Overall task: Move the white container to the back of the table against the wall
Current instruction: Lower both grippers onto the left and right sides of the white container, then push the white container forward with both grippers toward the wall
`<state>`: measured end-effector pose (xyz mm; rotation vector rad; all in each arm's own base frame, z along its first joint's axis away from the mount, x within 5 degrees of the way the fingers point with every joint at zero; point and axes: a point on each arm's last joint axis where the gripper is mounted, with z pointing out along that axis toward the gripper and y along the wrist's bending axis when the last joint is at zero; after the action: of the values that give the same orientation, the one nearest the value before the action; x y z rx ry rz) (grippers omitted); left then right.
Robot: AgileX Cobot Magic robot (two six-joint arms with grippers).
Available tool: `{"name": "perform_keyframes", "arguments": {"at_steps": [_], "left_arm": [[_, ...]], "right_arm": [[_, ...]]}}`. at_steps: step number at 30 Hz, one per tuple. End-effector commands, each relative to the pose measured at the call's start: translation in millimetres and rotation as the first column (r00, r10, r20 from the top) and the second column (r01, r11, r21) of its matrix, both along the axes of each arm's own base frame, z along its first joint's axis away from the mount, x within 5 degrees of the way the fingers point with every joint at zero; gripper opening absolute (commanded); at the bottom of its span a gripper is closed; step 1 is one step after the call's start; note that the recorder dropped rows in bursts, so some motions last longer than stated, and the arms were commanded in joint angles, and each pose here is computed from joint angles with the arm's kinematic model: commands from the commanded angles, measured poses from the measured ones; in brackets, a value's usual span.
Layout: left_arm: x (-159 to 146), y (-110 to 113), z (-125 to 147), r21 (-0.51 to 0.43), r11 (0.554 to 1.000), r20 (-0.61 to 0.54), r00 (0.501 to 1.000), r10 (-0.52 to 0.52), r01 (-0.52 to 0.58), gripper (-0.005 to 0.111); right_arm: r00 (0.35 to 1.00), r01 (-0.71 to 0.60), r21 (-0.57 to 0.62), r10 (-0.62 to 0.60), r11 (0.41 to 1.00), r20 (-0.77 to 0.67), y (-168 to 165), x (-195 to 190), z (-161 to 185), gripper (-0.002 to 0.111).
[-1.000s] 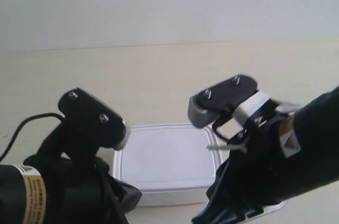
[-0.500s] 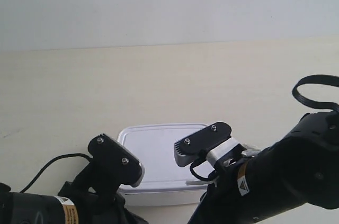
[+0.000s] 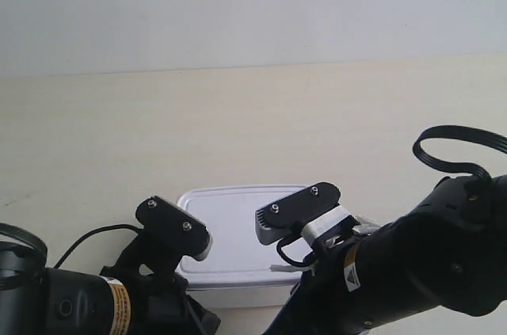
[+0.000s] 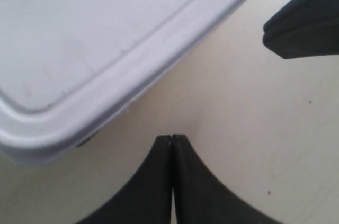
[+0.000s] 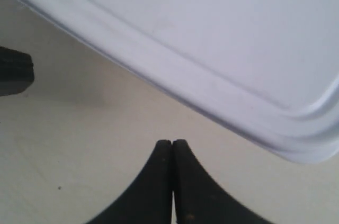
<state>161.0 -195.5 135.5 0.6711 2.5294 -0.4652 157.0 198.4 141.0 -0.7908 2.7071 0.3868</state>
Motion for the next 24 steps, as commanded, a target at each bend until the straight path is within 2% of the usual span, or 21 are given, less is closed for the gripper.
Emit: {"name": "perform_keyframes", "arguments": {"at_steps": [1,5,17,24], "left_arm": [[6.8,5.2,-4.4,0.004,1.0,-0.002,1.0,0.019,-0.019,0.0],[9.0,3.6,-5.2,-0.022,1.0,0.004,1.0,0.012,-0.012,0.0],[21.0,-8.7,-8.9,-0.01,1.0,0.002,1.0,0.017,-0.017,0.0],[29.7,-15.2,-17.3,0.047,0.999,-0.008,1.0,0.011,-0.011,0.0]], "right_arm": [[1.0,0.001,0.014,-0.001,1.0,0.019,0.7,0.3,-0.7,0.0],[0.999,0.003,0.027,-0.004,1.0,0.033,1.7,1.6,0.0,0.0],[0.998,0.008,0.048,-0.01,0.999,0.056,3.3,4.2,1.6,0.0],[0.997,0.009,0.058,-0.013,0.998,0.075,4.7,7.4,3.9,0.0]]}}
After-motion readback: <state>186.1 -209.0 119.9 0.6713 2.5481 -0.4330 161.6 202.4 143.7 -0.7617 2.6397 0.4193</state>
